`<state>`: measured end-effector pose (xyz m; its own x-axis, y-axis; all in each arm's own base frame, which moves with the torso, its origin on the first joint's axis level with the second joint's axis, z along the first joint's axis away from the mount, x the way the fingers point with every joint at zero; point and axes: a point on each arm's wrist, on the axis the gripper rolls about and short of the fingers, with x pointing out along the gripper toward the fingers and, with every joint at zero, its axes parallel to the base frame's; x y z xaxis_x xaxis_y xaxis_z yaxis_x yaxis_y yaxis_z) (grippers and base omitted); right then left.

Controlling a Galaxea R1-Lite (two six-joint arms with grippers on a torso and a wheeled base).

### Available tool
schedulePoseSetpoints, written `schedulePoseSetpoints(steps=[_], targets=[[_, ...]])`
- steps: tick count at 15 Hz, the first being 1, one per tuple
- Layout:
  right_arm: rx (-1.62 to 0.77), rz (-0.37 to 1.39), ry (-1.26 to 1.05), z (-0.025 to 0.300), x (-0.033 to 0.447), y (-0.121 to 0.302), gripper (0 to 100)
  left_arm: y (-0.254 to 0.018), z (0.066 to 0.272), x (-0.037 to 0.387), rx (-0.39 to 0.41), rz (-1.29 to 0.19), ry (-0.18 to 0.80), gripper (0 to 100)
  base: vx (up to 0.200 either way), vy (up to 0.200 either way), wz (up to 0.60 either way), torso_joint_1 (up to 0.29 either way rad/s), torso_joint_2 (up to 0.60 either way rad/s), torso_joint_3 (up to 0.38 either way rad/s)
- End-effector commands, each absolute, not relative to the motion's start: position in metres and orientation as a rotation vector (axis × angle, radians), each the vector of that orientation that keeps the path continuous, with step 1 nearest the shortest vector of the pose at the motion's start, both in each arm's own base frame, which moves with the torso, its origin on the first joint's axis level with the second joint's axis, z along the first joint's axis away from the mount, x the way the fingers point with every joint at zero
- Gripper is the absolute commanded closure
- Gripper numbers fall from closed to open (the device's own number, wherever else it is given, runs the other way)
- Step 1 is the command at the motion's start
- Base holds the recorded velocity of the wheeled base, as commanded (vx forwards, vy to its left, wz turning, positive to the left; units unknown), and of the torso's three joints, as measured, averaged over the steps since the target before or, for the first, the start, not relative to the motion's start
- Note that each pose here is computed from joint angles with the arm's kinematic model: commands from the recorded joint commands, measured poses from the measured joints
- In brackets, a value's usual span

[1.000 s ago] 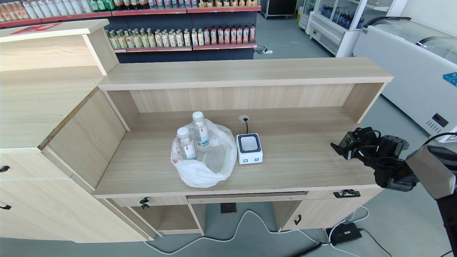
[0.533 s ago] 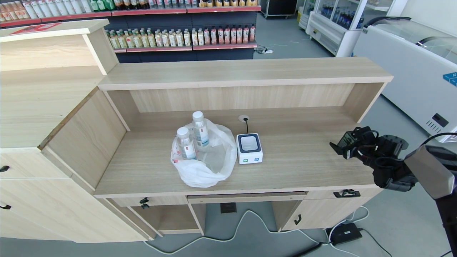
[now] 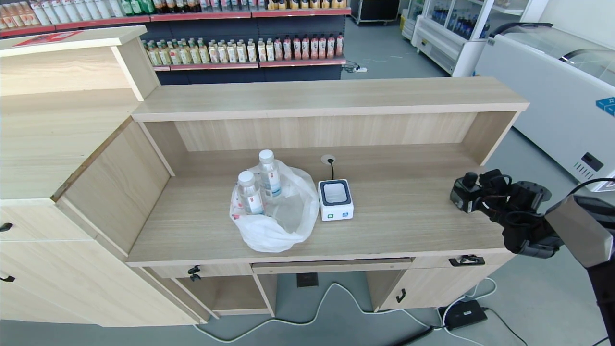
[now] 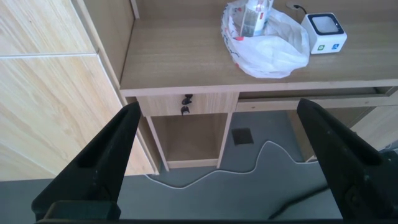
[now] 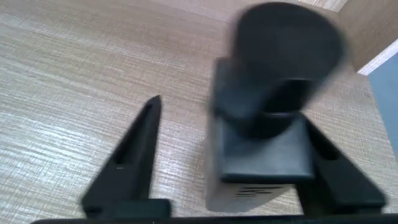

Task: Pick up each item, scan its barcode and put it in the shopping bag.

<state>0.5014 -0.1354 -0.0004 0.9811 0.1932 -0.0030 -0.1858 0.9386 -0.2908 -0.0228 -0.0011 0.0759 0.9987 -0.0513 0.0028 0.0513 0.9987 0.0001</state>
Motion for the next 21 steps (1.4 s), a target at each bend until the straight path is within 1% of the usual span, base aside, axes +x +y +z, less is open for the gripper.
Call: schedulePoseSetpoints(steps=[1, 5, 8, 9, 10, 11, 12, 13, 14, 15, 16, 17, 19, 20, 21], targets=[[-0.298, 0.192, -0.027, 0.004, 0.499, -0.135, 100, -0.001, 0.076, -0.023, 0.000, -0.051, -0.003, 0, 0.000, 0.000, 0.00, 0.000, 0.00, 0.000], [-0.308, 0.187, -0.039, 0.014, 0.495, -0.134, 100, -0.001, 0.076, -0.023, 0.000, -0.051, -0.003, 0, 0.000, 0.000, 0.00, 0.000, 0.00, 0.000], [-0.328, 0.160, -0.072, 0.039, 0.488, -0.132, 100, -0.001, 0.076, -0.023, 0.000, -0.052, -0.005, 0, 0.000, 0.000, 0.00, 0.000, 0.00, 0.000], [-0.303, 0.154, -0.098, 0.069, 0.476, -0.129, 100, -0.001, 0.076, -0.023, 0.000, -0.051, -0.003, 0, 0.000, 0.000, 0.00, 0.000, 0.00, 0.000], [-0.277, 0.161, -0.104, 0.081, 0.471, -0.126, 100, -0.001, 0.076, -0.023, 0.000, -0.051, -0.003, 0, 0.000, 0.000, 0.00, 0.000, 0.00, 0.000], [-0.162, 0.190, -0.116, 0.122, 0.453, -0.109, 100, -0.001, 0.076, -0.023, 0.000, -0.051, -0.003, 0, 0.000, 0.000, 0.00, 0.000, 0.00, 0.000], [0.008, 0.275, -0.133, 0.186, 0.418, -0.069, 100, -0.001, 0.076, -0.023, 0.000, -0.052, -0.003, 0, 0.000, 0.000, 0.00, 0.000, 0.00, 0.000], [0.072, 0.341, -0.140, 0.223, 0.392, -0.041, 100, -0.001, 0.076, -0.023, 0.000, -0.052, -0.003, 0, 0.000, 0.000, 0.00, 0.000, 0.00, 0.000], [0.094, 0.435, -0.174, 0.255, 0.367, -0.012, 100, -0.001, 0.076, -0.023, 0.000, -0.052, -0.003, 0, 0.000, 0.000, 0.00, 0.000, 0.00, 0.000], [0.101, 0.482, -0.194, 0.268, 0.355, 0.000, 100, -0.001, 0.076, -0.023, 0.000, -0.051, -0.003, 0, 0.000, 0.000, 0.00, 0.000, 0.00, 0.000], [0.129, 0.668, -0.259, 0.303, 0.312, 0.045, 100, -0.001, 0.076, -0.023, 0.000, -0.052, -0.003, 0, 0.000, 0.000, 0.00, 0.000, 0.00, 0.000], [0.132, 0.740, -0.284, 0.313, 0.295, 0.060, 100, -0.001, 0.076, -0.023, 0.000, -0.051, -0.003, 0, 0.000, 0.000, 0.00, 0.000, 0.00, 0.000], [0.161, 1.002, -0.312, 0.340, 0.233, 0.115, 100, -0.001, 0.076, -0.023, 0.000, -0.052, -0.003, 0, 0.000, 0.000, 0.00, 0.000, 0.00, 0.000], [0.178, 1.104, -0.284, 0.348, 0.207, 0.132, 100, -0.001, 0.076, -0.023, 0.000, -0.051, -0.003, 0, 0.000, 0.000, 0.00, 0.000, 0.00, 0.000], [0.186, 1.149, -0.270, 0.350, 0.195, 0.138, 100, -0.001, 0.076, -0.023, 0.000, -0.052, -0.003, 0, 0.000, 0.000, 0.00, 0.000, 0.00, 0.000]])
